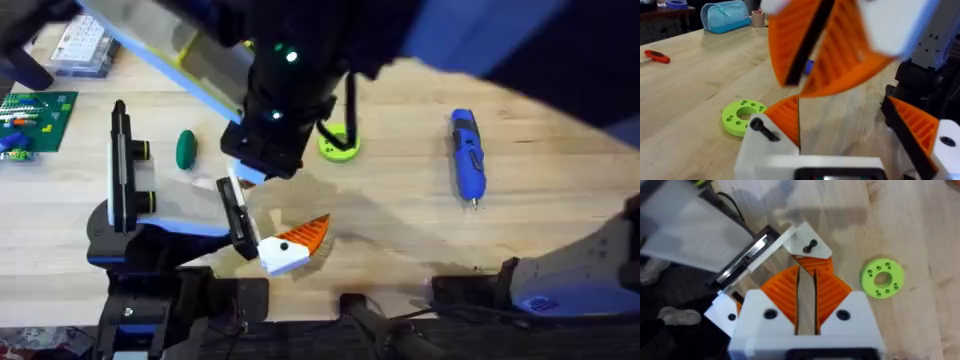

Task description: Pick up the gripper from the table and insert it into the empty holder that is missing its gripper. Then pick up a screw, insert it into the mounting hole, and use the screwdriver to tighten it. Finally, clean up the table by picking up the vegetable and placing it into the bucket.

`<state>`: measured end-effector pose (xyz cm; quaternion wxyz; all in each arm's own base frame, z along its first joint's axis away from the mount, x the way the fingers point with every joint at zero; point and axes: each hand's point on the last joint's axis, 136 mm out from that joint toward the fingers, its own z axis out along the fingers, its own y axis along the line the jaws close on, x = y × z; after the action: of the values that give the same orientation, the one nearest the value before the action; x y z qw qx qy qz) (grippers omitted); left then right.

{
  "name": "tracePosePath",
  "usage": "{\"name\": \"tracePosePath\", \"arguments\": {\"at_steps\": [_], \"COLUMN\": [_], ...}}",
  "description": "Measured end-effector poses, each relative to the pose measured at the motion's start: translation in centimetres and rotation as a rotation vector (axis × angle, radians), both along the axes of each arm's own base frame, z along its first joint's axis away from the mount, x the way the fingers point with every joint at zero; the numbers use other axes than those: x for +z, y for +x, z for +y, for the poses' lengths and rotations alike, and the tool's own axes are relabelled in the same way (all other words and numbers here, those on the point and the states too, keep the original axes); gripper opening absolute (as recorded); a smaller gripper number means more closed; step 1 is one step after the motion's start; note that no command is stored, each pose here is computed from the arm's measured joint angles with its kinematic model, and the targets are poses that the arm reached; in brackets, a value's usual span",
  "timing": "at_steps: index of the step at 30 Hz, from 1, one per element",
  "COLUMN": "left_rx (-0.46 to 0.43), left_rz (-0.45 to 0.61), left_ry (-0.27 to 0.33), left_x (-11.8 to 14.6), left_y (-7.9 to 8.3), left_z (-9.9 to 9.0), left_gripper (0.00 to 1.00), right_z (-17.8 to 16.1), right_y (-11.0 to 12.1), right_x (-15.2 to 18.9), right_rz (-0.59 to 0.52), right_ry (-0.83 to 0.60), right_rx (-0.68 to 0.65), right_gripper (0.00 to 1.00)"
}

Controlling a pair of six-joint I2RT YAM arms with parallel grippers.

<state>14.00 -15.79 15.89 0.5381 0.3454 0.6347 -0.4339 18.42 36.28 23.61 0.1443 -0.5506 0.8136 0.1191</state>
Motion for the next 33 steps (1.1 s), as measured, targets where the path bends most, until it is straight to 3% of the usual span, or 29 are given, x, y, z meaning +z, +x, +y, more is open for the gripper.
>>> {"name": "tracePosePath", "arguments": {"at_steps": [8, 19, 24, 33], "left_rx": [0.0, 0.0, 0.0, 0.0], "left_rz": [0.0, 0.0, 0.0, 0.0], "left_ry": [0.0, 0.0, 0.0, 0.0], "left_x": [0.0, 0.0, 0.01, 0.0], "left_y": [0.0, 0.0, -0.01, 0.0], "left_z": [0.0, 0.0, 0.0, 0.0], "left_gripper": [0.989, 0.989, 0.989, 0.989], "right_z": [-0.28, -0.23, -0.22, -0.22], "right_y": [-0.07, -0.04, -0.04, -0.04], "right_x": [1.1, 1.12, 1.12, 1.12], "right_rz": [-0.015, -0.017, -0.017, -0.017], "right_ry": [0.027, 0.029, 0.029, 0.029], "right_rx": [-0.001, 0.0, 0.0, 0.0], "right_gripper": [0.712, 0.743, 0.979, 0.994]}}
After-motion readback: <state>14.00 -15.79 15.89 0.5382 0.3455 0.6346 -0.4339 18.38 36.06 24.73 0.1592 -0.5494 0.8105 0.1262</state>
